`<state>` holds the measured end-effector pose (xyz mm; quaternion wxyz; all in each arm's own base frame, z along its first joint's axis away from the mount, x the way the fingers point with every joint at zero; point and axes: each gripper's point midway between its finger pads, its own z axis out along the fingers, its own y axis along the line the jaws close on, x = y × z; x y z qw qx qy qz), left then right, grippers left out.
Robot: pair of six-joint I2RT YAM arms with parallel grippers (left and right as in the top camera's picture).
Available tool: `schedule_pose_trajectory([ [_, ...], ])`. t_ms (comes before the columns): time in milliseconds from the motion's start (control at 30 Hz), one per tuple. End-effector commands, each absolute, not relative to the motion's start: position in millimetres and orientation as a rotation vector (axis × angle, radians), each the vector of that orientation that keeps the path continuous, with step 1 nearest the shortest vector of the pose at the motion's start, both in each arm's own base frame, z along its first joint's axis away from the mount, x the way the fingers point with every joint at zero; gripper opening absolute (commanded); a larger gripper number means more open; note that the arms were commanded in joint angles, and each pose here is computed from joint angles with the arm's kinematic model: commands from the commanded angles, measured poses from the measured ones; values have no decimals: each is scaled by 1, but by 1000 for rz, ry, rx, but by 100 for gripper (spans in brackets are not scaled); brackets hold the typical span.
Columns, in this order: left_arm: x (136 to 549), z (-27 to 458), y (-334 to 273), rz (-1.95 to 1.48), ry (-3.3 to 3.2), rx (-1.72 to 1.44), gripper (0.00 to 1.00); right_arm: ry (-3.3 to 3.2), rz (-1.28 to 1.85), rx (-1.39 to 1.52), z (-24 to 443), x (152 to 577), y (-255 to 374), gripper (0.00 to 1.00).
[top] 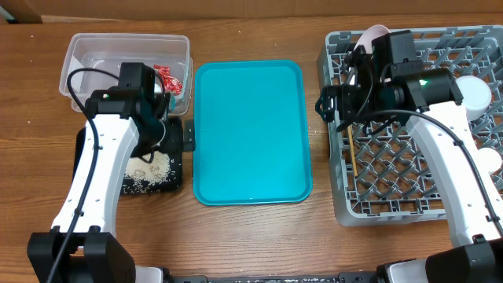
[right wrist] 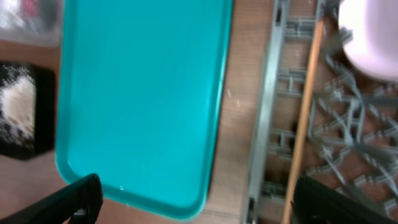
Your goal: Sort waste into correct bins and load items into the dishwasher
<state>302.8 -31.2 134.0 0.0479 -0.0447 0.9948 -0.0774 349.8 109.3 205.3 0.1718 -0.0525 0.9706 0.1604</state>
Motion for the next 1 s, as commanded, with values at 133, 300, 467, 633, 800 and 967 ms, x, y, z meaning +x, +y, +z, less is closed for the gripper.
schedule_pose_trajectory([
  [133, 258, 138, -28, -250, 3204, -200, 100, 2921, 384, -117, 192, 313, 94, 100],
  [300, 239, 141, -27, -244, 3279, -228, 100, 3026, 374, -101, 189, 288, 90, 100],
  [467, 225, 154, -27, -245, 3239, -226, 100, 2997, 377, -100, 191, 282, 89, 100],
  [633, 214, 169, -28, -252, 3053, -220, 100, 2852, 366, -26, 189, 277, 82, 100],
  [800, 207, 192, -27, -262, 2738, -179, 100, 2624, 355, 16, 195, 267, 74, 100],
  [967, 195, 212, -27, -294, 2463, -222, 100, 2420, 333, 13, 218, 253, 65, 100],
])
